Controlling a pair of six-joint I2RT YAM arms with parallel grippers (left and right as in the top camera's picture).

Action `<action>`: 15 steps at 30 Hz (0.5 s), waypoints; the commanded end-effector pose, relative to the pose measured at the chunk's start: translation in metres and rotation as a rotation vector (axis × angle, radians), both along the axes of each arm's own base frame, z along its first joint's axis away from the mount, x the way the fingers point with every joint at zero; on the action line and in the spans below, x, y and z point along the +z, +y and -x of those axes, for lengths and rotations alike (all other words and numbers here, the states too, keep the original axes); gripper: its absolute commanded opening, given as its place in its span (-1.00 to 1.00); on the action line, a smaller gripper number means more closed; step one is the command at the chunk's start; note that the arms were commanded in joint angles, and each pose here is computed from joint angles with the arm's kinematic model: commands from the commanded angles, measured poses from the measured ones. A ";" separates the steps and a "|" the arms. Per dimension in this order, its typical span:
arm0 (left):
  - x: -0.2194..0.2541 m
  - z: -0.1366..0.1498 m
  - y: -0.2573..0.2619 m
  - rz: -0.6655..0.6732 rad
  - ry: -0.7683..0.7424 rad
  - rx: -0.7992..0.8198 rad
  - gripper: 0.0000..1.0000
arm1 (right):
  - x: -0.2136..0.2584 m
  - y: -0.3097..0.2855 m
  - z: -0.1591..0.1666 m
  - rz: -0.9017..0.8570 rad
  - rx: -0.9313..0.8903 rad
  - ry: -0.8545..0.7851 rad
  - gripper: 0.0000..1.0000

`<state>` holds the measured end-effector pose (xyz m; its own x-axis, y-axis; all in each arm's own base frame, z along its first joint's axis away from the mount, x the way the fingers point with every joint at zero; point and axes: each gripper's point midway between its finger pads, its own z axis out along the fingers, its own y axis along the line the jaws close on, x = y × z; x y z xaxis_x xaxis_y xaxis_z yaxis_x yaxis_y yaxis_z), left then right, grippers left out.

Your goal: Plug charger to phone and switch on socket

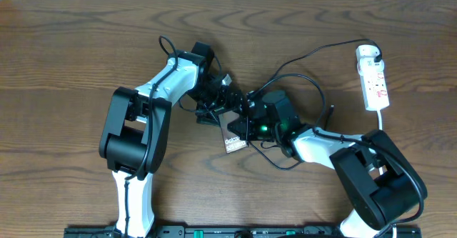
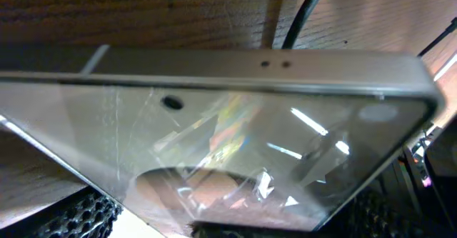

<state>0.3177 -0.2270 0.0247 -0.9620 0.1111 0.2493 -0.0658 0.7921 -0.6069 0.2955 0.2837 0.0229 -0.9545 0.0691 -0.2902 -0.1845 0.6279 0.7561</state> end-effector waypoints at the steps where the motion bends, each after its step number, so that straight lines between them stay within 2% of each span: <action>1: -0.006 0.000 0.002 0.053 -0.045 -0.044 0.97 | 0.032 -0.006 -0.013 -0.094 0.022 -0.050 -0.98; 9: 0.101 -0.028 -0.033 0.458 -0.297 -0.066 0.94 | 0.111 -0.017 -0.032 -0.395 0.102 -0.168 -0.98; 15: 0.182 -0.025 -0.045 0.698 -0.489 -0.145 0.79 | 0.147 -0.020 -0.032 -0.520 0.144 -0.201 -0.98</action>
